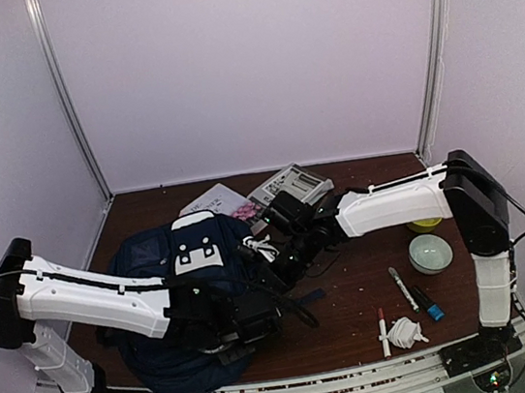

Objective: Pack the student bag
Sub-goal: Zip the student bag into the second largest pocket of the bag.

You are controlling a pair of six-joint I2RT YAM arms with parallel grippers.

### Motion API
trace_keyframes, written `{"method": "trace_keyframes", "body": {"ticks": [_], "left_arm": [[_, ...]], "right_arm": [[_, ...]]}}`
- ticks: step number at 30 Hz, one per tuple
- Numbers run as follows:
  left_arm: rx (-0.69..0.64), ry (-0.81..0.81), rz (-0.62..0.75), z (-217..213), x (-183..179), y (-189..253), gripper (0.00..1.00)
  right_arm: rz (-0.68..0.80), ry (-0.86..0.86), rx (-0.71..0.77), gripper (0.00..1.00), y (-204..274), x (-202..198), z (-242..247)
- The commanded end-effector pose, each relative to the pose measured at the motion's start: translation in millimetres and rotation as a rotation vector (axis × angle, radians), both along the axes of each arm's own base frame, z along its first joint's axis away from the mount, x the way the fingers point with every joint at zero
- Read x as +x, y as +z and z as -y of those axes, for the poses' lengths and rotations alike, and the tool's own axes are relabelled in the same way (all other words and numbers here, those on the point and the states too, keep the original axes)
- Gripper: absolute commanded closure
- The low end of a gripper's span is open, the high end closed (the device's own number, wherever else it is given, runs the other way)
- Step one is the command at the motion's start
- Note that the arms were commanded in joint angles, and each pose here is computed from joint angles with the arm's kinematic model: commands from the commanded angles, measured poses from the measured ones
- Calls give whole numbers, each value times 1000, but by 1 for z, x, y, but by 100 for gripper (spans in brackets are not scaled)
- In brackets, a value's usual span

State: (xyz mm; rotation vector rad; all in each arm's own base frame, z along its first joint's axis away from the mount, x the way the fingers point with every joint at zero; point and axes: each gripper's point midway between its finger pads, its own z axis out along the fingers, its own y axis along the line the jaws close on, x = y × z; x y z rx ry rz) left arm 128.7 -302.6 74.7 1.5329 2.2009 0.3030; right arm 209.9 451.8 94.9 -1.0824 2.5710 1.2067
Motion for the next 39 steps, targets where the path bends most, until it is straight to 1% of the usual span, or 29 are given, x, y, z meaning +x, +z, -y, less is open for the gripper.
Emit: {"method": "trace_keyframes", "body": {"ticks": [1,4,8,11,15,17,21,23,26,29,31,36,38,39], "left_arm": [[3,-5,-120,-30,-20,-1,100],[-100,-37,-155,-25,-29,10,100],[-140,-69,-227,-24,-42,4,100],[-135,-89,-271,-23,-51,-2,100],[-186,-124,-281,-19,-56,9,100],[-224,-145,-285,-17,-59,16,100],[-265,-170,-289,-15,-62,25,100],[-265,-184,-302,-14,-64,26,100],[-271,-202,-315,-12,-68,28,100],[-280,-211,-318,-11,-70,30,100],[-292,-215,-319,-12,-71,33,100],[-330,-211,-284,-12,-66,44,100],[-332,-166,-211,-13,-52,48,100],[-330,-122,-153,-15,-41,51,100]], "right_arm": [[212,-219,-198,100,13,89,48],[342,-280,-339,100,14,125,71],[443,-320,-470,100,17,159,87],[514,-354,-525,100,28,181,99],[565,-386,-546,100,40,208,109],[572,-375,-533,100,41,217,107],[570,-336,-399,100,58,222,77],[574,-356,-340,100,65,228,67],[601,-410,-340,100,68,244,67],[625,-513,-361,100,69,267,81],[622,-557,-350,100,70,276,87],[581,-508,-291,100,67,268,77],[544,-450,-255,100,62,256,71],[517,-405,-221,97,62,245,66]]}}
